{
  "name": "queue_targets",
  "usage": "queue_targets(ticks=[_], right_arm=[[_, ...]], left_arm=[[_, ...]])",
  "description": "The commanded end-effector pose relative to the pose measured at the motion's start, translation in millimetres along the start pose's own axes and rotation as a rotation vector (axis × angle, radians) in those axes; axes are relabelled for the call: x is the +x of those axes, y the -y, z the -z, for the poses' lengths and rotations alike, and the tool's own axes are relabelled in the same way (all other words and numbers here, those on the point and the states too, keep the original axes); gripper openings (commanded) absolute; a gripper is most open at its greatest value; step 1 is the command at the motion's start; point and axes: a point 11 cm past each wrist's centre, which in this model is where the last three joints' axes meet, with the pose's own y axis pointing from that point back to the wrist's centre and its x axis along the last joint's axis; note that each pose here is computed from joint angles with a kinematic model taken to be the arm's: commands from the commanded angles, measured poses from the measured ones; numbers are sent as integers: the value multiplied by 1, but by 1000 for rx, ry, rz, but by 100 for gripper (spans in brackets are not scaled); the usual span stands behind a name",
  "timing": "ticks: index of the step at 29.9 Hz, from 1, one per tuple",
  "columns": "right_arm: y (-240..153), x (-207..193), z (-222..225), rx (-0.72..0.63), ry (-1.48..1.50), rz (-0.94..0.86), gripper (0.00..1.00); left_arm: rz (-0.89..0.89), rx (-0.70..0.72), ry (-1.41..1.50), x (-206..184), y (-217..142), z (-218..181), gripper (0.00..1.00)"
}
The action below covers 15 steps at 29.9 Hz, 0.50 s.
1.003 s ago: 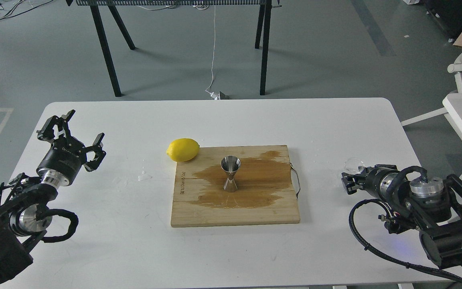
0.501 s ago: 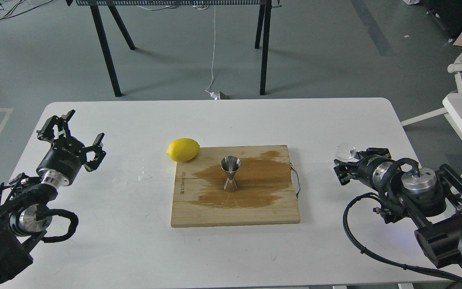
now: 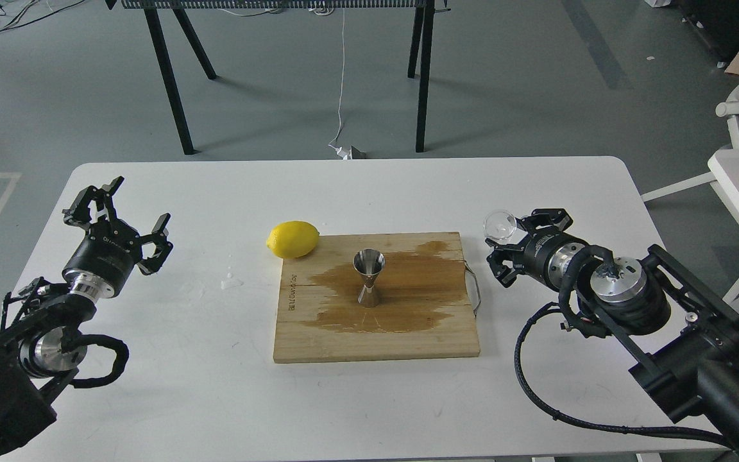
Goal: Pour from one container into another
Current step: 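Lift the glass with the right gripper and move it above the jigger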
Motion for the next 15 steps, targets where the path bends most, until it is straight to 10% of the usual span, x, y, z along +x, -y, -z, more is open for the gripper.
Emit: queue_targets(ticks=[1,15], right_arm=[[-1,-15,-13,-13,-63,35,42],[-5,-56,-38,1,-220,130,42]], left_arm=[[1,1,-1,0,0,1,95],[6,2,-9,-4,2,4,95]])
